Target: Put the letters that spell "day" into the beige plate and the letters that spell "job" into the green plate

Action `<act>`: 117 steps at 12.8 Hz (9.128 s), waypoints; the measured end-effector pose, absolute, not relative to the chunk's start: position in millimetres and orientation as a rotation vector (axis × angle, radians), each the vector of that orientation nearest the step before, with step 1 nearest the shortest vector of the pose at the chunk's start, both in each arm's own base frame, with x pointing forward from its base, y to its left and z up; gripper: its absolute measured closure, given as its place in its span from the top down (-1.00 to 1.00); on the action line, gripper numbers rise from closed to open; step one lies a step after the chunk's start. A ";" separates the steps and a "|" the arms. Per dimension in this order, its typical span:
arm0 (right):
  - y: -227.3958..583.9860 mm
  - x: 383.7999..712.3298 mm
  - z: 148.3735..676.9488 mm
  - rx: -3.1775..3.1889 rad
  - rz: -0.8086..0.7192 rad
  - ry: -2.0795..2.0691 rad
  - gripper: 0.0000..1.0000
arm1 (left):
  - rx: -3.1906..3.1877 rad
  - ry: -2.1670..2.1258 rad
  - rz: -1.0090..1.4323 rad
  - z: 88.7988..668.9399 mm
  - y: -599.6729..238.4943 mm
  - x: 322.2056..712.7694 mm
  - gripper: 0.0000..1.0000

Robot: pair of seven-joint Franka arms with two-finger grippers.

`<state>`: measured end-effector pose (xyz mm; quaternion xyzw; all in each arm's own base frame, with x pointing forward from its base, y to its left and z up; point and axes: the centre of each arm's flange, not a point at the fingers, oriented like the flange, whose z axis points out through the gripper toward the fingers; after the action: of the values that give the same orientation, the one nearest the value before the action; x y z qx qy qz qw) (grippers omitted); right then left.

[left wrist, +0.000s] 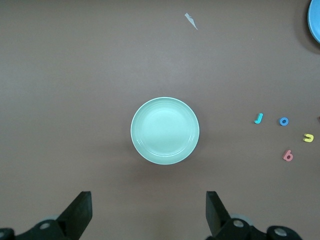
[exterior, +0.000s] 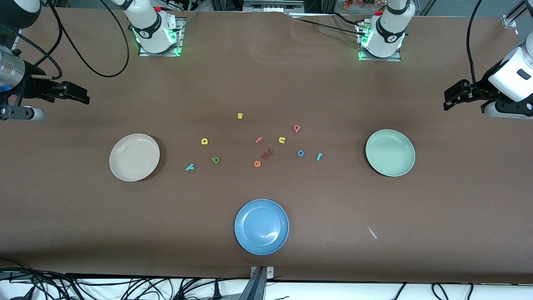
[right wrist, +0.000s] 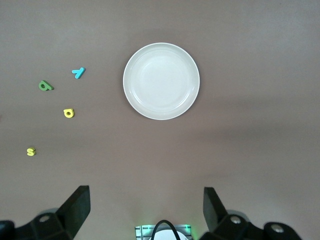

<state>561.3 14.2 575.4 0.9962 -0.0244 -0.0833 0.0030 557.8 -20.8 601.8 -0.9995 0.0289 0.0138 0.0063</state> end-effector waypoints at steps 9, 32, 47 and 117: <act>14.2 561.0 575.1 3.123 -0.266 -0.076 1.00 | -3.127 0.093 0.043 601.8 -20.8 557.8 1.00; 13.9 561.3 573.3 3.121 -0.275 -0.077 1.00 | -3.127 0.098 0.043 601.8 -20.8 557.8 1.00; 13.8 562.3 570.0 3.119 -0.285 -0.077 1.00 | -3.127 0.099 0.043 601.8 -21.0 557.8 1.00; 272.9 526.4 174.2 3.143 -0.183 0.269 0.16 | -3.088 0.473 0.193 173.4 -320.0 571.6 -0.77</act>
<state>526.4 272.9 174.2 0.9946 0.0852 -0.0580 -0.0090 571.6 -320.0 173.4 -0.9866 0.1511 0.0616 0.0058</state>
